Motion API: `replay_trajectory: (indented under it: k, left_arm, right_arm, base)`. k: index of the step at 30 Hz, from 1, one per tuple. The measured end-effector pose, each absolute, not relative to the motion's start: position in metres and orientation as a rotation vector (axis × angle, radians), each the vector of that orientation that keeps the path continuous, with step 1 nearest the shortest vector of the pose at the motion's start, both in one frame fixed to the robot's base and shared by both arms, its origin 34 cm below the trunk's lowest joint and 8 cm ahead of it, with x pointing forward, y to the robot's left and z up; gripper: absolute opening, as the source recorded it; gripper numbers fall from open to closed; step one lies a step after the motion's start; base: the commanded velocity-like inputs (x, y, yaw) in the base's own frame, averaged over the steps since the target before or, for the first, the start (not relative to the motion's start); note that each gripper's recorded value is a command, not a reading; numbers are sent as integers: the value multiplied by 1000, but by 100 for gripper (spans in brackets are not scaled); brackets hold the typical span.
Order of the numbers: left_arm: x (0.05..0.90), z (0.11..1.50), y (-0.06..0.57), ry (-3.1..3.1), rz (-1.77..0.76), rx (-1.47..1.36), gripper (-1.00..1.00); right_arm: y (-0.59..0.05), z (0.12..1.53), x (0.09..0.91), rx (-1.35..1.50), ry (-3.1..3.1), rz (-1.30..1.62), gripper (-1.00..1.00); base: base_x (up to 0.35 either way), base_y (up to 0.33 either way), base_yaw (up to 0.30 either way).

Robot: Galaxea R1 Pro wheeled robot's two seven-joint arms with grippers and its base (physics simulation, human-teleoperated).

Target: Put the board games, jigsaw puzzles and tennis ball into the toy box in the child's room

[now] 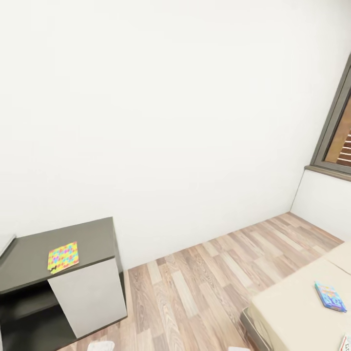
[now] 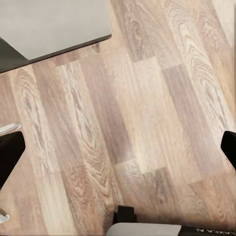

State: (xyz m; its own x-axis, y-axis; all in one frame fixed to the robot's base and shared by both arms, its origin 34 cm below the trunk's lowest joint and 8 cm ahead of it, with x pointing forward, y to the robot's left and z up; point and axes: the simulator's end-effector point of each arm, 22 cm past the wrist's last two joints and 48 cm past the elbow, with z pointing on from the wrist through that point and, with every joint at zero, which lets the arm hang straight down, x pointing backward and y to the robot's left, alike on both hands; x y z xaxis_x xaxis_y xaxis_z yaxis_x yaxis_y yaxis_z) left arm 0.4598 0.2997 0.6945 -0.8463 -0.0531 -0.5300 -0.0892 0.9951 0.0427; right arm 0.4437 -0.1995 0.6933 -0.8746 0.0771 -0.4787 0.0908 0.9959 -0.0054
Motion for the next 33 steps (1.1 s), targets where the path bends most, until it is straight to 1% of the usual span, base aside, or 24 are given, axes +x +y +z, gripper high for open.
replay_trajectory:
  k: [10,15,24,33]
  left_arm:
    - [461,695,297,2576,84,-99,100]
    - [460,694,297,2578,84,-99,100]
    - [458,692,297,2582,84,-99,100]
    - [456,691,297,2586,85,-98,100]
  right_arm:
    - [-197,693,444,117,2640,-34,100]
    - [-197,693,443,115,2642,-34,100]
    - [-197,691,442,114,2646,-35,100]
    - [-199,689,440,121,2652,-37,100]
  base:
    - [328,0,-2]
    - [330,0,-91]
    - [276,0,-224]
    - [47,0,-272]
